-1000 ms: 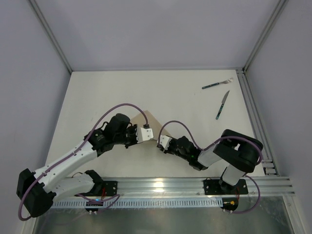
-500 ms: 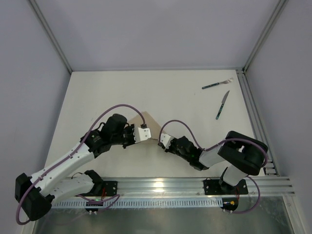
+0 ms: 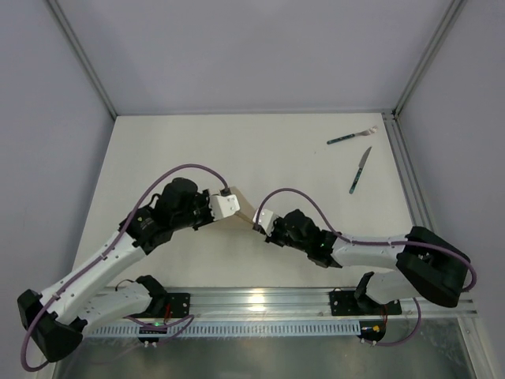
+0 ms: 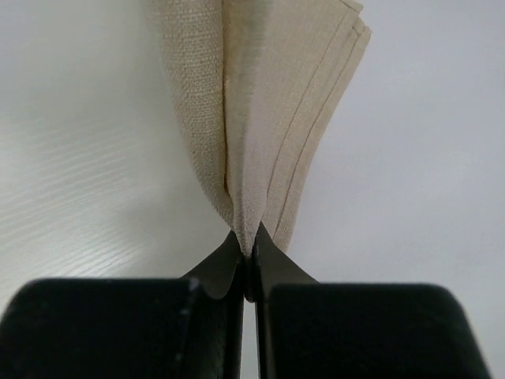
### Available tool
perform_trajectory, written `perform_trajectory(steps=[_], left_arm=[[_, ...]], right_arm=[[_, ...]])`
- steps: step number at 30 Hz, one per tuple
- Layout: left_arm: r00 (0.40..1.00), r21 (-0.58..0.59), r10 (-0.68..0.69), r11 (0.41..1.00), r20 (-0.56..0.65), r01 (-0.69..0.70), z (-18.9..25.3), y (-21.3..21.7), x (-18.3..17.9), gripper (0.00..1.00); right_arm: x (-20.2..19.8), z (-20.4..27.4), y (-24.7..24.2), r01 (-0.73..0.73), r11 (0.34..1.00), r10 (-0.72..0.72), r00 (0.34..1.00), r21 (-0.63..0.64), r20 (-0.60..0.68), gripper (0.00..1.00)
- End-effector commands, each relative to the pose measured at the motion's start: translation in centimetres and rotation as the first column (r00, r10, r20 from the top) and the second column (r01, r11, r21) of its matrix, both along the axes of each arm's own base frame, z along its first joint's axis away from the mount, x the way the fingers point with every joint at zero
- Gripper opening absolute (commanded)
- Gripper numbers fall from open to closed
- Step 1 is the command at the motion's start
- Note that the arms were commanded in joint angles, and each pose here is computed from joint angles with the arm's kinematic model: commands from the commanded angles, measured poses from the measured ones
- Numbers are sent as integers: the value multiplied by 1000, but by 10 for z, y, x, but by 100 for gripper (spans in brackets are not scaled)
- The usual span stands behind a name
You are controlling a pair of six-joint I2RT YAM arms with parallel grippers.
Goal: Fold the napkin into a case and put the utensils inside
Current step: Turn over the upper triangle folded napkin at the center of the board.
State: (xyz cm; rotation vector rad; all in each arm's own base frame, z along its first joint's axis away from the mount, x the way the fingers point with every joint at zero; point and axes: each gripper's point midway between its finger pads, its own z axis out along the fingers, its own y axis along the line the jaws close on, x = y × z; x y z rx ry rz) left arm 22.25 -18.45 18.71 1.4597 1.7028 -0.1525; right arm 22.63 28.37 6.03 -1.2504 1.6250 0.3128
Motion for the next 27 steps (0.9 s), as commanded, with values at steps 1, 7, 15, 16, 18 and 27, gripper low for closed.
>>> perform_trajectory(steps=[1,7,15,16,18,27], left_arm=[[990,-22,89,996,109,-87,38,16,14,0],[929,-20,266,963,256,-270,74,53,36,0],[794,-78,439,890,421,-450,124,99,45,0],[778,-78,445,884,444,-461,129,106,43,0],[753,-73,465,868,466,-491,132,116,42,0],[621,-40,532,777,576,-628,141,164,38,0]], right_arm=[[-23,24,11,-92,996,93,989,16,-113,4],[-40,53,20,-142,990,136,954,-4,-267,4],[-53,91,51,-99,995,97,848,25,-522,4],[-57,96,61,-109,992,122,822,56,-556,4],[-61,103,75,-104,988,152,790,114,-594,4],[-72,133,145,9,960,206,658,281,-725,4]])
